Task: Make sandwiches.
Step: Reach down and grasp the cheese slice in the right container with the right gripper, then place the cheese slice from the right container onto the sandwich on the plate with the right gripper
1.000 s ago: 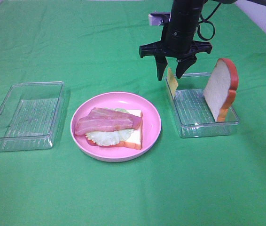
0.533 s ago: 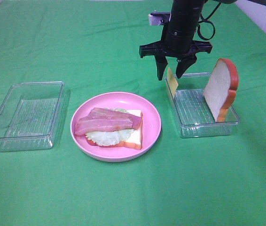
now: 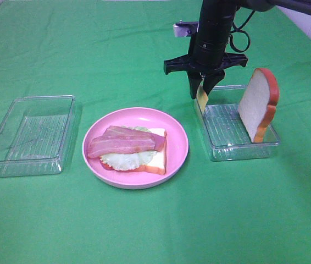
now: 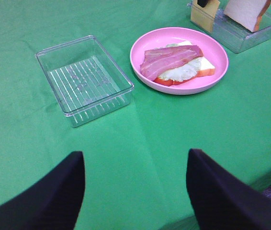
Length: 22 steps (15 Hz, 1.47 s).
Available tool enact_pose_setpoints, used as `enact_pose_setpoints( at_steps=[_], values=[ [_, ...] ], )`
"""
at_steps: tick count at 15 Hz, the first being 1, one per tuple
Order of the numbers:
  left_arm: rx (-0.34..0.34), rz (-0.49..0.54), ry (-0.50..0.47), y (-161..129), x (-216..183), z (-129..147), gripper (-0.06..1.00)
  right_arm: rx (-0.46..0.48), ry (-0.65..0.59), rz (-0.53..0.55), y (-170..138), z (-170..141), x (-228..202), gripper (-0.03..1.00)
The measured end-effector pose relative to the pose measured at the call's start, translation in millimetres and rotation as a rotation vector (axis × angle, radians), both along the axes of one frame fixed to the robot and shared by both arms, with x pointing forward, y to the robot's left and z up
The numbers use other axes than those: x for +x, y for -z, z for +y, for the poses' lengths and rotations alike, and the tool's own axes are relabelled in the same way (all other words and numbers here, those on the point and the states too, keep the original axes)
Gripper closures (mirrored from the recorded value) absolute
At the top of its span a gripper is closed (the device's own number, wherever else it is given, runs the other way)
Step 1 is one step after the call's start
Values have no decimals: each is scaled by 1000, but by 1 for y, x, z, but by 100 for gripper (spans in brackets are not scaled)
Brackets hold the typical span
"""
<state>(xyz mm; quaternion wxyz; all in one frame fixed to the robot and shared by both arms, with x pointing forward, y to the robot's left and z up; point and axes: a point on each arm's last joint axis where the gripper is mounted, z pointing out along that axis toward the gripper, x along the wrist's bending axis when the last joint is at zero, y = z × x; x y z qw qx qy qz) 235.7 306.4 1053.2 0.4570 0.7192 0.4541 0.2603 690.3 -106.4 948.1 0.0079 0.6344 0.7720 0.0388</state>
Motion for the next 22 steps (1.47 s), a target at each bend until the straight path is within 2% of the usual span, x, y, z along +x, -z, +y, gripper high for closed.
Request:
enact_pose_setpoints(
  at_steps=[1,3,4,8,9,10,11,13,17,19,22],
  values=[
    [0,0,0,0,0,0,35,0,0,0,0,0,0,76],
    [0,0,0,0,0,0,35,-7,-1,-3,0,-1,0,92],
    [0,0,0,0,0,0,35,-9,-2,-4,0,-1,0,97],
    [0,0,0,0,0,0,35,-6,-4,-18,-7,-1,0,97],
    [0,0,0,0,0,0,35,1,-16,-39,-18,-2,-2,97],
    [0,0,0,0,0,0,35,37,-42,-82,-44,-2,-7,97],
    [0,0,0,0,0,0,35,84,-62,-94,-58,0,-10,97],
    [0,0,0,0,0,0,35,179,-95,-85,-69,7,-16,97],
    [0,0,0,0,0,0,35,474,-177,7,-75,35,-28,97],
    [0,0,0,0,0,0,35,520,-228,76,-62,51,-42,97],
    [0,0,0,0,0,0,35,526,-303,168,-40,75,-64,97]
  ],
)
